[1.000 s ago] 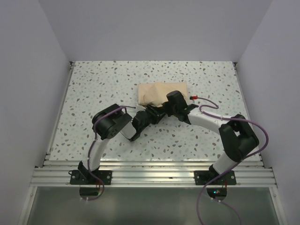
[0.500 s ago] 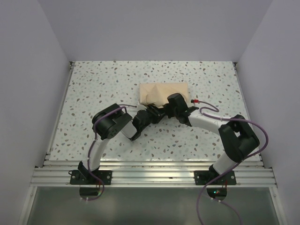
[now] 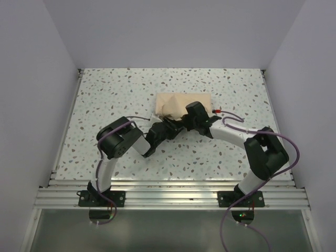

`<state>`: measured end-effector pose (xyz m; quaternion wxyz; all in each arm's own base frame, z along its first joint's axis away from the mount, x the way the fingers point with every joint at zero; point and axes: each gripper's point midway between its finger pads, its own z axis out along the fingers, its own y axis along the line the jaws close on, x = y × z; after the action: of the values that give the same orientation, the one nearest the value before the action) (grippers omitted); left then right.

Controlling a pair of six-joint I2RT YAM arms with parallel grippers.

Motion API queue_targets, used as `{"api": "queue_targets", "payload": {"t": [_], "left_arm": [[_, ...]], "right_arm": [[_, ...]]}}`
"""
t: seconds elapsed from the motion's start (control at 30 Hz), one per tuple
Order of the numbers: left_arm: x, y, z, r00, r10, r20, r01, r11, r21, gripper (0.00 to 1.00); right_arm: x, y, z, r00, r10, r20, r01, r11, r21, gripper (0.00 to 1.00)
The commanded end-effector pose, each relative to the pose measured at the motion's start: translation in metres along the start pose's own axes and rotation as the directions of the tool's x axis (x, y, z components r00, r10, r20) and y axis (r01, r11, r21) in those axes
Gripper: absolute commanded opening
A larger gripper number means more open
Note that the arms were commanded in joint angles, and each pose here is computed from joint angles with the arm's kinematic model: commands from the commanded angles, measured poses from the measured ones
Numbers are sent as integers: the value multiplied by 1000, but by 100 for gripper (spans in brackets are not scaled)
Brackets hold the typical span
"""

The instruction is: Prepare the surgical pack

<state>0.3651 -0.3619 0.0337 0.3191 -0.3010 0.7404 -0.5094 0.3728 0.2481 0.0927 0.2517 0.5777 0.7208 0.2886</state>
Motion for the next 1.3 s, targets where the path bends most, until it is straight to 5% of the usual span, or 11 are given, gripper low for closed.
{"api": "queue_targets", "payload": {"t": [0.0,0.33,0.47,0.6,0.87,0.93,1.03,1.2,1.27], "left_arm": [[-22,5,-13,997,14,78,-9,998,-58,49],[-3,-7,-65,1000,12,-2,-12,997,-77,49],[7,18,-108,986,131,-104,-149,969,-196,48],[-4,8,-160,983,158,-92,-174,966,-191,50],[-27,1,-183,950,278,-143,-308,914,-266,52],[-38,0,-182,945,298,-134,-325,905,-275,53],[-63,-2,-180,942,318,-105,-335,899,-283,53],[-93,-20,-180,921,378,-94,-388,872,-298,53],[-101,-32,-178,911,401,-96,-410,859,-307,54]], "right_arm": [[9,-8,-4,999,-41,-30,43,997,59,0],[8,-19,2,999,-25,-31,27,996,85,0],[9,-32,8,999,-8,-35,12,993,114,0],[7,-41,12,1000,4,-27,0,991,136,0],[9,-57,19,999,-15,-35,20,985,169,2],[10,-59,19,999,-21,-42,28,984,175,9],[11,-55,13,997,-54,-51,63,981,185,35],[12,-38,-25,995,-77,-66,88,979,182,43],[8,-37,-47,994,-88,-69,100,974,202,54]]}}
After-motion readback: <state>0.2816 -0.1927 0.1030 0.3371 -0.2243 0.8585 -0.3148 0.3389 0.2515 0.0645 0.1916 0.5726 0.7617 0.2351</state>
